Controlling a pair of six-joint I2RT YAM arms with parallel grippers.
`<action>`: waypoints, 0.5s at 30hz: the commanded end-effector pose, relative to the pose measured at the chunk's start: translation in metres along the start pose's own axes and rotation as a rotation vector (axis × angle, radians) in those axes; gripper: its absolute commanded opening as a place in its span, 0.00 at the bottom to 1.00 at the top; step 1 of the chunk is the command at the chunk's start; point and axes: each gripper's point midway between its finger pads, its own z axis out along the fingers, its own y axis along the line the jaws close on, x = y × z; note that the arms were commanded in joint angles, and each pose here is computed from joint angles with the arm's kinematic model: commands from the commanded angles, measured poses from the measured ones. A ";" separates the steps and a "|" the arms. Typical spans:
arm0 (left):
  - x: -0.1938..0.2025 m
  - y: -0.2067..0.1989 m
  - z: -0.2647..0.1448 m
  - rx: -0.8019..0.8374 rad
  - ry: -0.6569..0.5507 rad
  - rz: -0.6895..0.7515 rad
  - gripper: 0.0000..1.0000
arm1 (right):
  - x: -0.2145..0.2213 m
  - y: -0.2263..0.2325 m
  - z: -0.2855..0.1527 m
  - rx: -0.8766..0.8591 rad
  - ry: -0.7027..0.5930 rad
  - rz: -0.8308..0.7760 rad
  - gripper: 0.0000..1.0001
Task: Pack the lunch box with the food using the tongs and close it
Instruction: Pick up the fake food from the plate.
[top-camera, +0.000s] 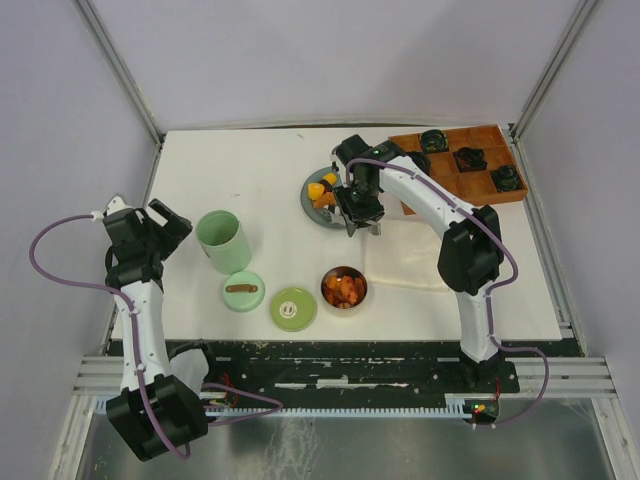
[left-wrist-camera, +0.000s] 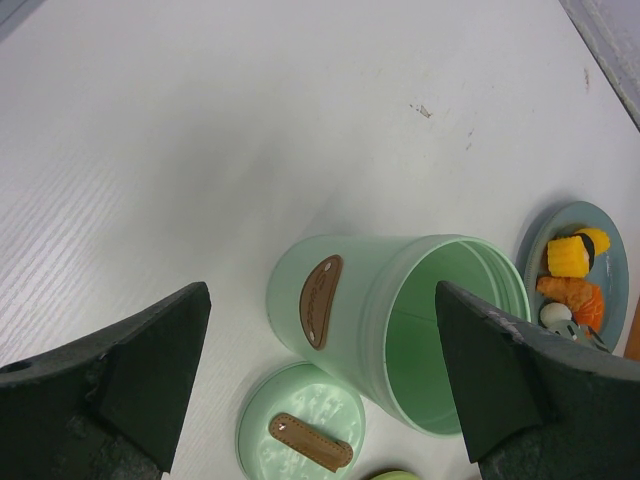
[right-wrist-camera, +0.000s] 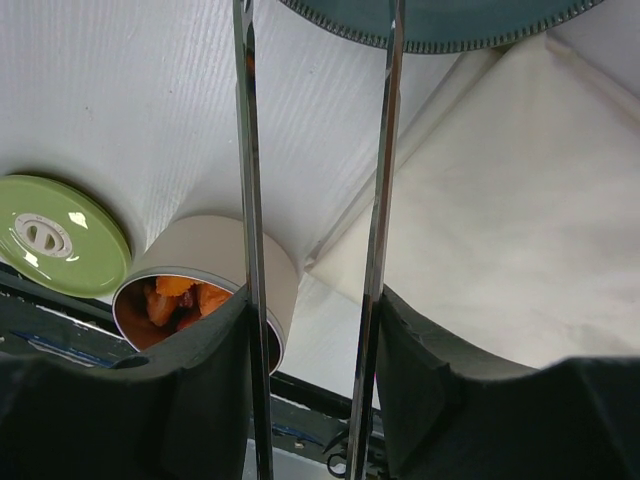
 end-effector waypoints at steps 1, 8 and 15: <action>-0.013 -0.005 0.000 0.019 -0.049 -0.009 0.99 | -0.015 0.005 -0.008 -0.021 -0.061 0.003 0.54; -0.011 -0.005 0.001 0.019 -0.043 -0.009 0.99 | -0.021 0.005 -0.006 -0.017 -0.086 0.011 0.54; -0.011 -0.005 0.000 0.018 -0.044 -0.009 0.99 | -0.020 -0.002 0.001 0.026 -0.073 0.038 0.54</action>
